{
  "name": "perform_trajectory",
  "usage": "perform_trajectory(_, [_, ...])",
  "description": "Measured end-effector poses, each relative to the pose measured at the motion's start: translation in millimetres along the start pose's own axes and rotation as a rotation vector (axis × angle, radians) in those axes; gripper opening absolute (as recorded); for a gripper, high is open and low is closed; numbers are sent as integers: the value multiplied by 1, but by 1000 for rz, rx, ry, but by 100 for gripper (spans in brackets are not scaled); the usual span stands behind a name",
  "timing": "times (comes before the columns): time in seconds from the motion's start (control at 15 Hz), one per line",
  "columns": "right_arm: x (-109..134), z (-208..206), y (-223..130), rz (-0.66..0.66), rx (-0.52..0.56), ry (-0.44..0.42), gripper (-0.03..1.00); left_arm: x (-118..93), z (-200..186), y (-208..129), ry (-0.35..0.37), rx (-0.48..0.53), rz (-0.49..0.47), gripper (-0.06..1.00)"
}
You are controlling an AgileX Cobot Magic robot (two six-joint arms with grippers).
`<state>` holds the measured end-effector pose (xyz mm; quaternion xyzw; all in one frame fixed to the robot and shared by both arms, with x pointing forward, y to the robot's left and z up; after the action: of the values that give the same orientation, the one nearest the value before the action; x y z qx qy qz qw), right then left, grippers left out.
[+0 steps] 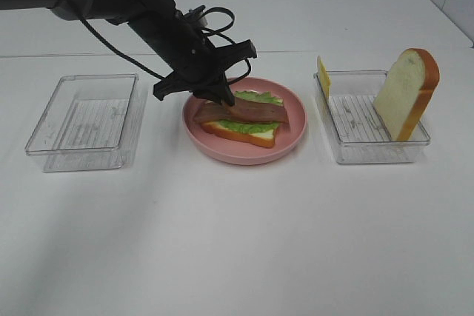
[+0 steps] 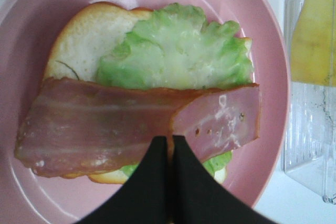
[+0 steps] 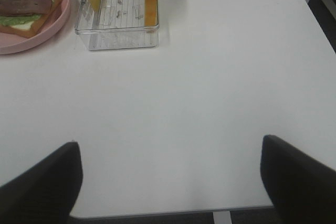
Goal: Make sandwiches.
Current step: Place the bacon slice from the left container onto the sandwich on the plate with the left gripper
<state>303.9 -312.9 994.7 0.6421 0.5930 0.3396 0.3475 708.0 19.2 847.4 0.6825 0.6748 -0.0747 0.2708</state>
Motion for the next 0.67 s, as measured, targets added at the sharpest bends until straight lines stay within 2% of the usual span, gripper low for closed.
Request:
perform_trajectory(0.13, [0,0,0,0,0,0,90,-1,0,4,-4,-24,-1,0])
perform_trajectory(0.2, [0,0,0,0,0,0,90,-1,0,5,-5,-32,-1,4])
perform_trajectory(0.4, [0,0,0,0,0,0,90,-1,0,7,-7,-43,0,65])
perform_trajectory(0.53, [0,0,0,0,0,0,90,-1,0,8,-7,-45,7,88])
perform_trajectory(0.6, [0,0,0,0,0,0,90,-2,-1,7,-7,-35,16,95])
perform_trajectory(0.67, [0,0,0,0,0,0,90,-4,-4,6,-7,-16,34,95])
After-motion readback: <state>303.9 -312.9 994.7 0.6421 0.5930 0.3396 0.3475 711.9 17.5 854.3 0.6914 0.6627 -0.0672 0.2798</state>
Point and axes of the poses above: a point on each arm's last joint axis where the gripper is mounted, z pointing out along that axis toward the gripper, x along the wrist's bending axis when the last joint is at zero, y = z × x, the point moved 8 cm from there along z, pointing out along that axis toward the gripper, and after that the axes turned 4 degrees about z, right-handed, at the moved point
